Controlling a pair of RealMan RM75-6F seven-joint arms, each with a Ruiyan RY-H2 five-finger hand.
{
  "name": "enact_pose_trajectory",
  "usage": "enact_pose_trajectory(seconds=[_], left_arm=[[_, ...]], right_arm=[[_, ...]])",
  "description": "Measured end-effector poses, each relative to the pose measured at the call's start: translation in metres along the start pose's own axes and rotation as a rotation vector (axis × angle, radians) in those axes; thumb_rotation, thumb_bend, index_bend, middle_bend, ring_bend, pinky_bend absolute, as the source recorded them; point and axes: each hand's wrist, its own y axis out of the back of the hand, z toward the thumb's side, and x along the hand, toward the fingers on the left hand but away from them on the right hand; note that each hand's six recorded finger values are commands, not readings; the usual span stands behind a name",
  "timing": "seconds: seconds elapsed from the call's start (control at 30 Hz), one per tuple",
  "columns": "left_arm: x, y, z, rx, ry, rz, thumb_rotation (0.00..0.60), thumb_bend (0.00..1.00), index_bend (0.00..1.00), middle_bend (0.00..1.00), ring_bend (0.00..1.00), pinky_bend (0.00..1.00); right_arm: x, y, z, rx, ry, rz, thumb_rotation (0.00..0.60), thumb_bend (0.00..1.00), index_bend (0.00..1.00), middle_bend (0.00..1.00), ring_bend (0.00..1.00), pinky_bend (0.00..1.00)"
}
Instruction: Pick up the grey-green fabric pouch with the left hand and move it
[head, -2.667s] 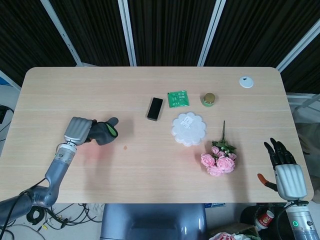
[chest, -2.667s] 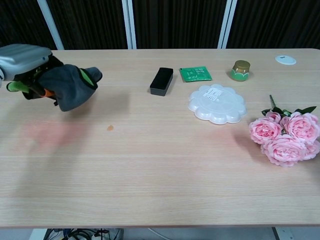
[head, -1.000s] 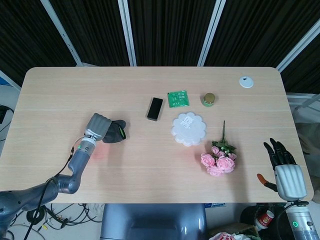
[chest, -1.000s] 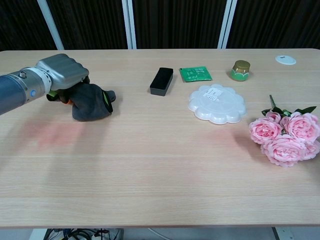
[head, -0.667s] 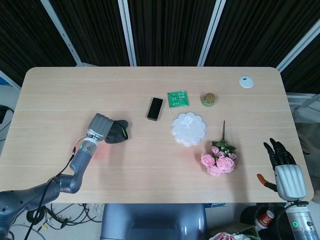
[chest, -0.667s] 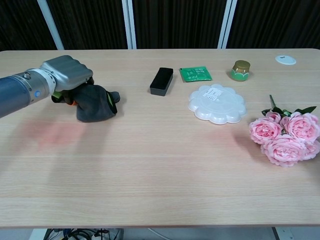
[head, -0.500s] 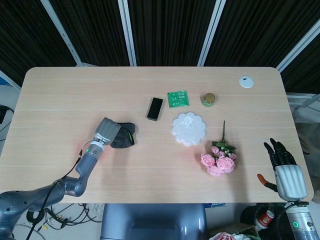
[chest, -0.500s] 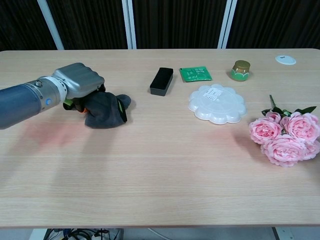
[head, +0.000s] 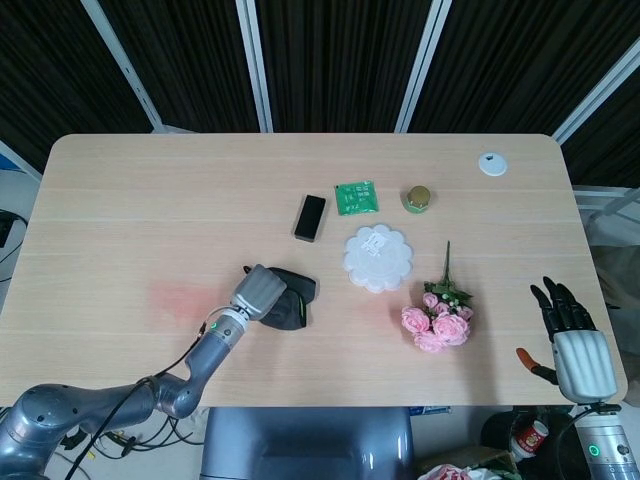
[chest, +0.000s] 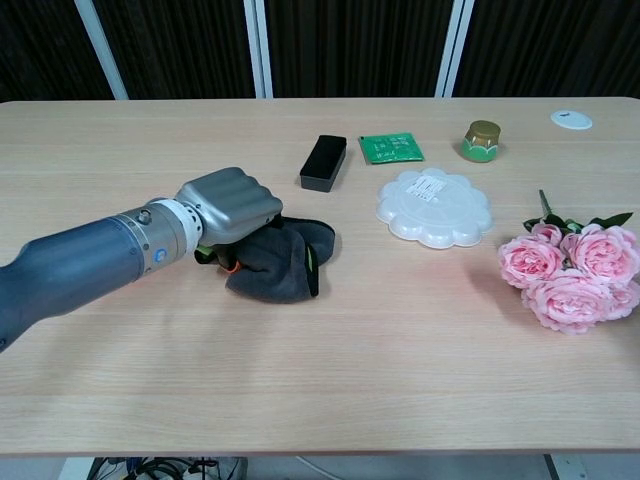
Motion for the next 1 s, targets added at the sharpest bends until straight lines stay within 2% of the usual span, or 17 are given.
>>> enact_pose_trajectory(seconds=[0.13,0.27,0.47,0.7,0.9,1.0], left_arm=[[0.001,-0.003,-0.005,0.023,0.017,-0.005,0.600,0.56,0.71,0.87,0.77,0.81],[0.002,-0.009,-0.025,0.031,0.067,-0.024,0.600,0.56,0.71,0.87,0.77,0.81],[-0.001,-0.020,-0.072,0.066,0.162,-0.059,0.600,0.56,0.71,0.87,0.77,0.81],[-0.017,-0.034,-0.137,0.095,0.283,-0.099,0.600,0.56,0.70,0.86,0.76,0.81],[-0.039,-0.038,-0.192,0.077,0.390,-0.109,0.600,0.45,0.59,0.71,0.64,0.72],[-0.051,-0.036,-0.214,0.048,0.443,-0.094,0.600,0.36,0.45,0.58,0.52,0.56]], right_arm=[[0.001,0.001,-0.001,-0.005,-0.002,-0.003,0.600,0.10,0.00,0.00,0.00,0.19],[0.001,0.001,0.000,-0.006,0.001,-0.002,0.600,0.10,0.00,0.00,0.00,0.19],[0.001,0.000,0.000,-0.006,0.002,0.000,0.600,0.10,0.00,0.00,0.00,0.19],[0.000,0.000,0.001,-0.008,0.002,0.001,0.600,0.10,0.00,0.00,0.00,0.19],[0.001,0.000,0.002,-0.011,0.005,0.000,0.600,0.10,0.00,0.00,0.00,0.19],[0.001,0.000,0.002,-0.011,0.006,-0.001,0.600,0.10,0.00,0.00,0.00,0.19]])
